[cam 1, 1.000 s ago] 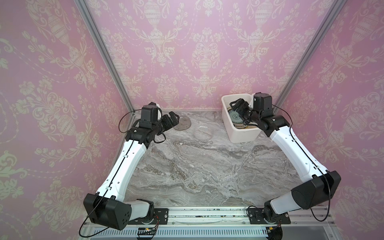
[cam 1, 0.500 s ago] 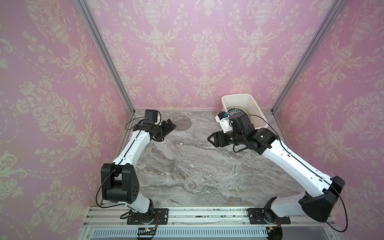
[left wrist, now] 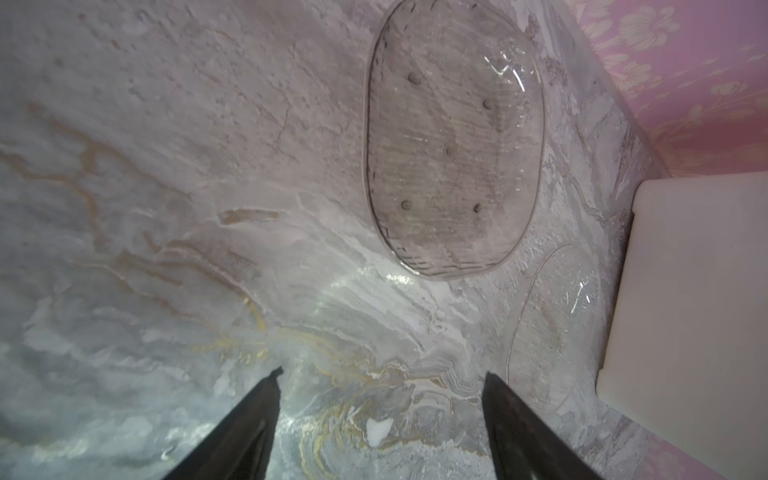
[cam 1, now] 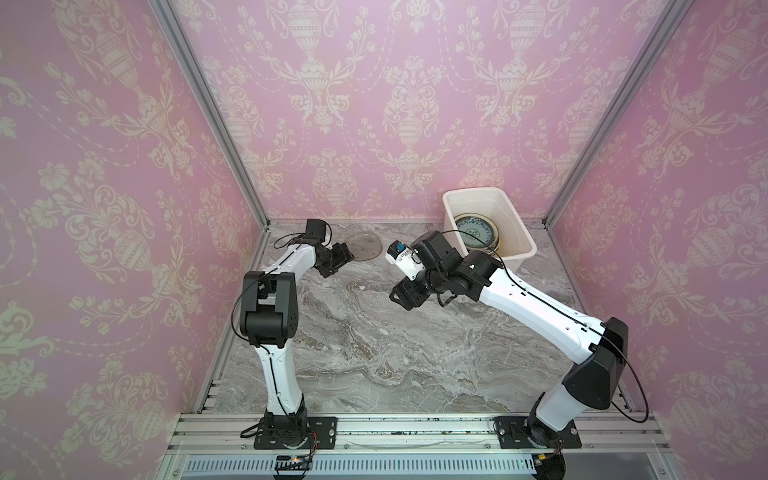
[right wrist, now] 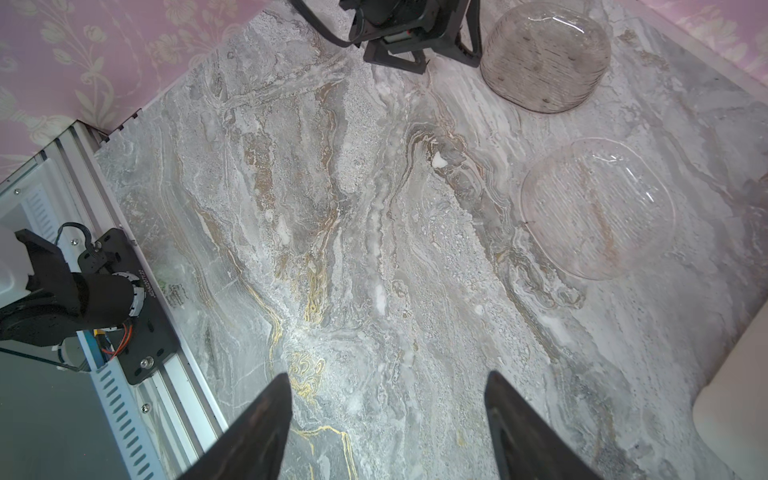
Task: Place the plates into the plastic bin on the countertop
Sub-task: 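Move the left gripper to the smoky glass plate while the right reaches toward it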
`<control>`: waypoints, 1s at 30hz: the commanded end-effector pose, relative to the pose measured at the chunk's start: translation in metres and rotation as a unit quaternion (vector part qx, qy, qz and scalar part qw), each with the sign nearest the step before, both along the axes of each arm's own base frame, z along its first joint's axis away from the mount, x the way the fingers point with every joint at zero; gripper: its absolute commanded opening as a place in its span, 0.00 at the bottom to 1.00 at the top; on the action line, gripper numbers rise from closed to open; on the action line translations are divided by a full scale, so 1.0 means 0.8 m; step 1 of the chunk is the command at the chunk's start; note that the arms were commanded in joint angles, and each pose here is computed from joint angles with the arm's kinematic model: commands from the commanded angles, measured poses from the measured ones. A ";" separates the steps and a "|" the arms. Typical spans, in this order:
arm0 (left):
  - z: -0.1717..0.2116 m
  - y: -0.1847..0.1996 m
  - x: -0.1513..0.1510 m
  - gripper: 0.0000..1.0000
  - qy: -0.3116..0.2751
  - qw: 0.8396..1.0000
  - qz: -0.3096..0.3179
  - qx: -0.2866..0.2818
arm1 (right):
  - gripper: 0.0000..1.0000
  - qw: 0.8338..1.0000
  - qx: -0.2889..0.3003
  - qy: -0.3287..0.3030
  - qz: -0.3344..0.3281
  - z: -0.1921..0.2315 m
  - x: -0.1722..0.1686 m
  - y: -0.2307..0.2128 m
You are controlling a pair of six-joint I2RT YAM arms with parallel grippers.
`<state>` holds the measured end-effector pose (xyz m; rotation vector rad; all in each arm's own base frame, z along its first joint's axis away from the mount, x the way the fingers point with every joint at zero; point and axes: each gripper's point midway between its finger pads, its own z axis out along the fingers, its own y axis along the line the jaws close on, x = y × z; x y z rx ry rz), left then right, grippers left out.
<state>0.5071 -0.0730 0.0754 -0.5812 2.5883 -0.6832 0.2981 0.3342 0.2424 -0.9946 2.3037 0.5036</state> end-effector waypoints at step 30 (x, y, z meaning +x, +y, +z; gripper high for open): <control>-0.081 0.009 0.093 0.24 0.004 0.995 -0.014 0.101 | 0.74 0.999 -0.011 0.024 -0.045 -0.022 0.006 -0.003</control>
